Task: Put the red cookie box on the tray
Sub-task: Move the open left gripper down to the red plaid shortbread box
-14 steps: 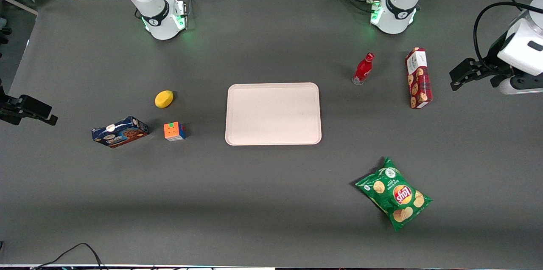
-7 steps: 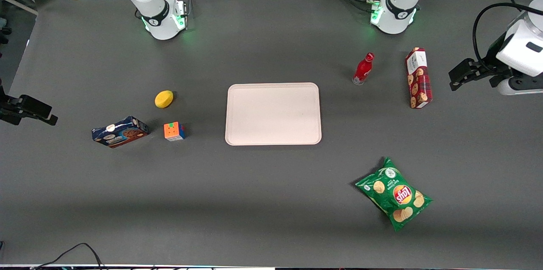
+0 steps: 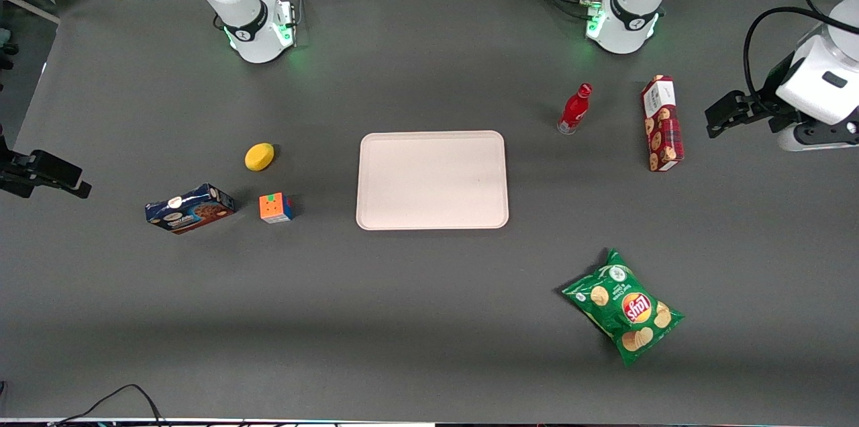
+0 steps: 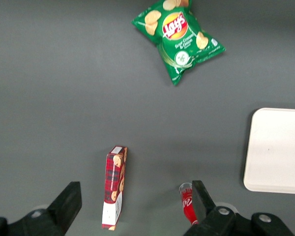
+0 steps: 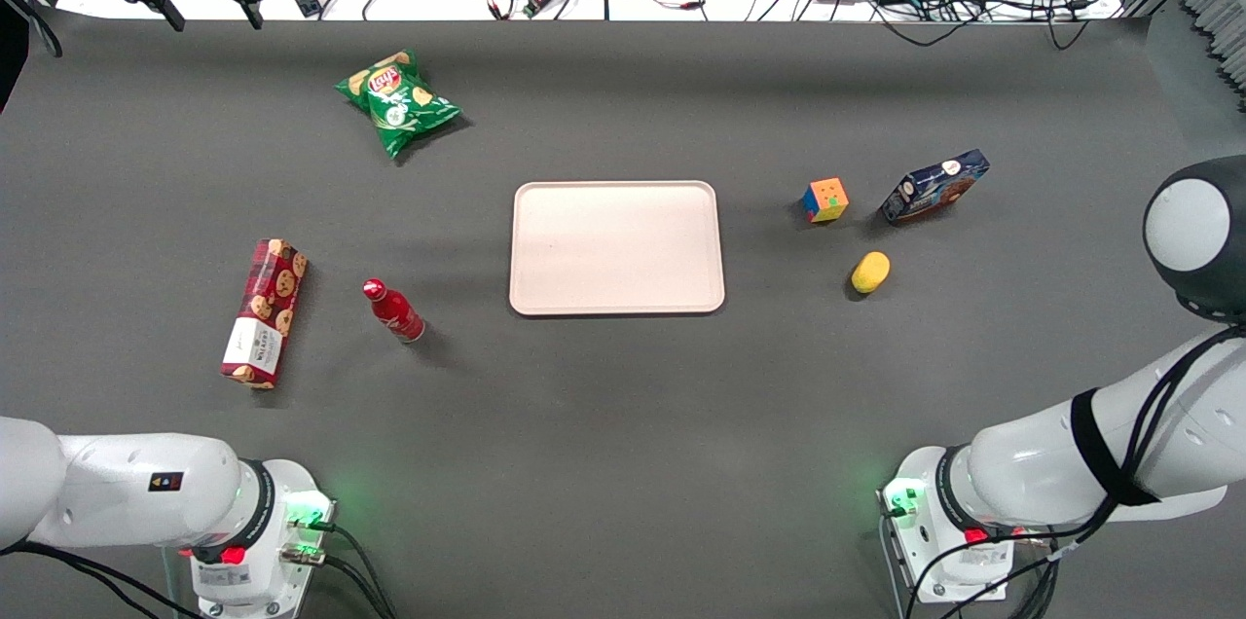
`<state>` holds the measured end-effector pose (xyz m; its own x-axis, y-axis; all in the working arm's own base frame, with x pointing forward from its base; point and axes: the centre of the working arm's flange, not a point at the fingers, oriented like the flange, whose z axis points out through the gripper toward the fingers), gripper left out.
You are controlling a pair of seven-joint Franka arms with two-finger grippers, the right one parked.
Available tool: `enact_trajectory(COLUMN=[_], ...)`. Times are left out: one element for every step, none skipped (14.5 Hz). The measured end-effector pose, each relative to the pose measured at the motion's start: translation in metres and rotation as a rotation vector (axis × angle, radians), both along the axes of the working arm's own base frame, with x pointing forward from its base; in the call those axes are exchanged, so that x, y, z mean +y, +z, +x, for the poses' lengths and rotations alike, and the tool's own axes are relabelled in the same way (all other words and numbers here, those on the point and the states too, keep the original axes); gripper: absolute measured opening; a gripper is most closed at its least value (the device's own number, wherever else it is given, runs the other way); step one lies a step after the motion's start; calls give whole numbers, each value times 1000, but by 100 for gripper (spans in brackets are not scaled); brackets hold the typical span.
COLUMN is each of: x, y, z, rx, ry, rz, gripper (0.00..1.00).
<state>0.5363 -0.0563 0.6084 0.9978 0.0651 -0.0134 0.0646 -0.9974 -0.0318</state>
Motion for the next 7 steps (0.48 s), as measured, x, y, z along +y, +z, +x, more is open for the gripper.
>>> enact_trajectory(x=[-1, -1, 0, 1, 2, 4, 8], y=[-3, -7, -13, -19, -27, -37, -48], z=[-1, -1, -2, -3, -4, -4, -4], rx=[12, 24, 40, 51, 66, 78, 86], ry=[-1, -2, -8, -9, -17, -32, -42], rz=[1, 2, 4, 7, 8, 8, 8], gripper=[100, 100, 100, 100, 100, 100, 100])
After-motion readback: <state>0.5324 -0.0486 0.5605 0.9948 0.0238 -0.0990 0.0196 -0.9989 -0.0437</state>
